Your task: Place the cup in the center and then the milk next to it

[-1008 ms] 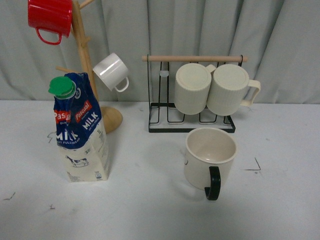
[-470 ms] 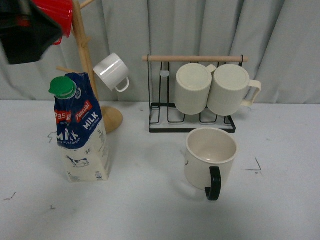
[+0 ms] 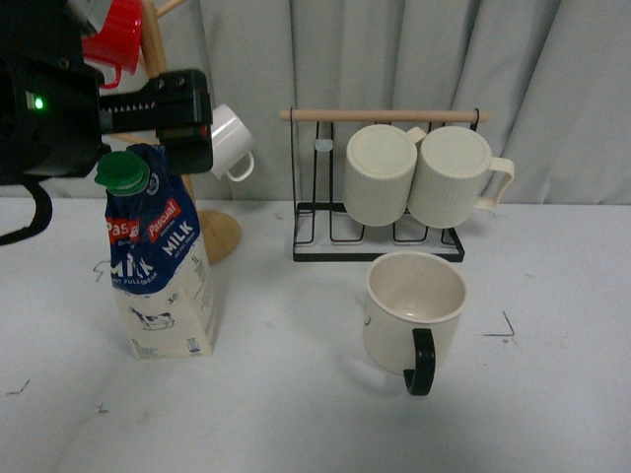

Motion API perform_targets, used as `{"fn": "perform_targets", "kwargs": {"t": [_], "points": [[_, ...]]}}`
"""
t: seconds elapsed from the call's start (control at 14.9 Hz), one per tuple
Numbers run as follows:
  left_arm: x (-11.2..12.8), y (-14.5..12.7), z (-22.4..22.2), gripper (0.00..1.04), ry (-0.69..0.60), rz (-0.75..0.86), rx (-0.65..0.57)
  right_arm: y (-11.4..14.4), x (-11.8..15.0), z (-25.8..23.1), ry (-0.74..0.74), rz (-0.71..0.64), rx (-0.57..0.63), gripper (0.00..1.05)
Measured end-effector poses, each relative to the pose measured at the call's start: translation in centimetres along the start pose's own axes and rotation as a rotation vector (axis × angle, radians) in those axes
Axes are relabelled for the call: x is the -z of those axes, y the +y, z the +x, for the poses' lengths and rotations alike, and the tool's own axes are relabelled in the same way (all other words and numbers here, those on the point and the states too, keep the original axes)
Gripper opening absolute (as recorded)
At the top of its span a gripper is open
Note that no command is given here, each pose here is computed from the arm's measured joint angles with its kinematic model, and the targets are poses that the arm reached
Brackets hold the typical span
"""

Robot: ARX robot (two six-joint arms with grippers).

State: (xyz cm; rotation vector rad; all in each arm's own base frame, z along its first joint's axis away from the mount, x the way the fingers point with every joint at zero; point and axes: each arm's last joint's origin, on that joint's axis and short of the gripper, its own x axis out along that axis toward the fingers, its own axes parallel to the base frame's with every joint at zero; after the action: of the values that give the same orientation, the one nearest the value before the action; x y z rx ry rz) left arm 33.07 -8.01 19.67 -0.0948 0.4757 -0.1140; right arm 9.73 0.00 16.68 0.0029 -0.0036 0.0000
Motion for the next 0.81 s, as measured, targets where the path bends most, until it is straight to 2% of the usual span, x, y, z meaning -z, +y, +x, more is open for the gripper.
{"fn": "perform_targets", "kwargs": {"t": [0.2,0.4,0.54,0.81], "points": [[1.2,0.4,0.5,0.98,0.054,0.004,-0.048,0.0,0.0,0.0,0.0,0.0,0.0,0.98],[4.3,1.1,1.5,0.98,0.122,0.001,-0.091,0.0,0.0,0.0,0.0,0.0,0.0,0.98],[5.3,1.5,2.0,0.98,0.139,-0.018,-0.123,0.0,0.0,0.0,0.0,0.0,0.0,0.98],[5.0,1.1,2.0,0.56,0.102,-0.037,-0.132,0.0,0.0,0.0,0.0,0.0,0.0,0.98]]}}
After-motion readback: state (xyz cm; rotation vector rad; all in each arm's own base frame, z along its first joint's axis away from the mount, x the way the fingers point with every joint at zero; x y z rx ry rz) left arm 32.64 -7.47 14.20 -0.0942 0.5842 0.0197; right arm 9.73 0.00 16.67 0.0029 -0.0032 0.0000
